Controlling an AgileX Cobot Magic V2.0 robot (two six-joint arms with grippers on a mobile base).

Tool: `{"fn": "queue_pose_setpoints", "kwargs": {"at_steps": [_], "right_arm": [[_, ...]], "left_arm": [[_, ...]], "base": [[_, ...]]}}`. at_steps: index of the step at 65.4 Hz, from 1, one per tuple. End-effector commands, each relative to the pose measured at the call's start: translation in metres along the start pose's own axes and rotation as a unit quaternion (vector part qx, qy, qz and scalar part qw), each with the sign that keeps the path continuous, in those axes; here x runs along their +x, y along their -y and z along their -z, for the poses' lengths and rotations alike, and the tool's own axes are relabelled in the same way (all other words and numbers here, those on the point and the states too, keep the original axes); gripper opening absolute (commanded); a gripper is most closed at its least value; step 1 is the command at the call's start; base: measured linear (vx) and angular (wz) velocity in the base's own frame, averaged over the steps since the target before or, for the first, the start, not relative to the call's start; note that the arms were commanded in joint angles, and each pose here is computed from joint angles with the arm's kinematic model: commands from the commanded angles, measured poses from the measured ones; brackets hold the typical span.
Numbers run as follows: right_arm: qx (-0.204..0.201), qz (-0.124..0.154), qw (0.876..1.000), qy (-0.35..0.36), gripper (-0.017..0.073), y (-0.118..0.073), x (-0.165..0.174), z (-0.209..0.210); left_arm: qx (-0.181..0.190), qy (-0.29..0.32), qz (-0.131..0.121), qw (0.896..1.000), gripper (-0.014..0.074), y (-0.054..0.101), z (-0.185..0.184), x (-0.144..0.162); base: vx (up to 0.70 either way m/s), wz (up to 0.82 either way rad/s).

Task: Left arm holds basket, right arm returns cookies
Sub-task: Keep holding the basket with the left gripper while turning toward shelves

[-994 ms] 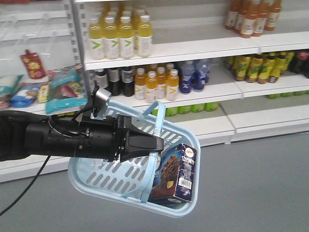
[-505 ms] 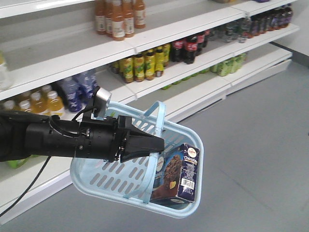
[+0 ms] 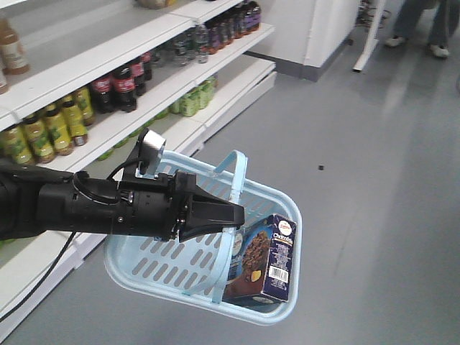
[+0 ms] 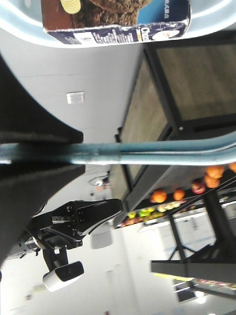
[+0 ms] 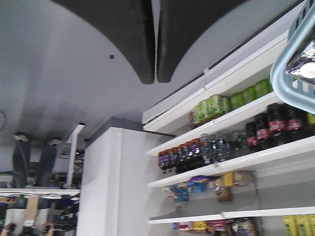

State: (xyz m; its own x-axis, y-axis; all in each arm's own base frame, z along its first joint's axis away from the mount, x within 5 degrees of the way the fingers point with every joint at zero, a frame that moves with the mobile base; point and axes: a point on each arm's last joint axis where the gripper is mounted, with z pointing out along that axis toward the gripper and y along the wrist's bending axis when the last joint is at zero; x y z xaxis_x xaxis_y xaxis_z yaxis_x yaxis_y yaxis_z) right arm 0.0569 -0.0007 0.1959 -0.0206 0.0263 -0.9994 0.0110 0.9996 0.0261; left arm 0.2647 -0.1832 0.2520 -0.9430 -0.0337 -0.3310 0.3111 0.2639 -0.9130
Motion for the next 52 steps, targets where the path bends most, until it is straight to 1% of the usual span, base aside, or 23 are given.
{"fn": "queue_pose_setpoints", "kwargs": {"at_steps": [1, 31, 52], "right_arm": [[0.001, 0.008, 0.999, 0.040, -0.0003, -0.0001, -0.0063, 0.0010], [0.001, 0.008, 0.999, 0.040, -0.0003, -0.0001, -0.0063, 0.0010], [0.001, 0.008, 0.999, 0.040, -0.0003, -0.0001, -0.0063, 0.0010]], "left_arm": [[0.082, 0.032, -0.015, 0.996, -0.0006, 0.0349, 0.0077, -0.0082], [0.082, 0.032, -0.015, 0.996, -0.0006, 0.0349, 0.0077, -0.0082], [0.082, 0.032, -0.015, 0.996, -0.0006, 0.0349, 0.0077, -0.0082]], "base": [[0.20, -0.77], [0.18, -0.70], [0.19, -0.48]]}}
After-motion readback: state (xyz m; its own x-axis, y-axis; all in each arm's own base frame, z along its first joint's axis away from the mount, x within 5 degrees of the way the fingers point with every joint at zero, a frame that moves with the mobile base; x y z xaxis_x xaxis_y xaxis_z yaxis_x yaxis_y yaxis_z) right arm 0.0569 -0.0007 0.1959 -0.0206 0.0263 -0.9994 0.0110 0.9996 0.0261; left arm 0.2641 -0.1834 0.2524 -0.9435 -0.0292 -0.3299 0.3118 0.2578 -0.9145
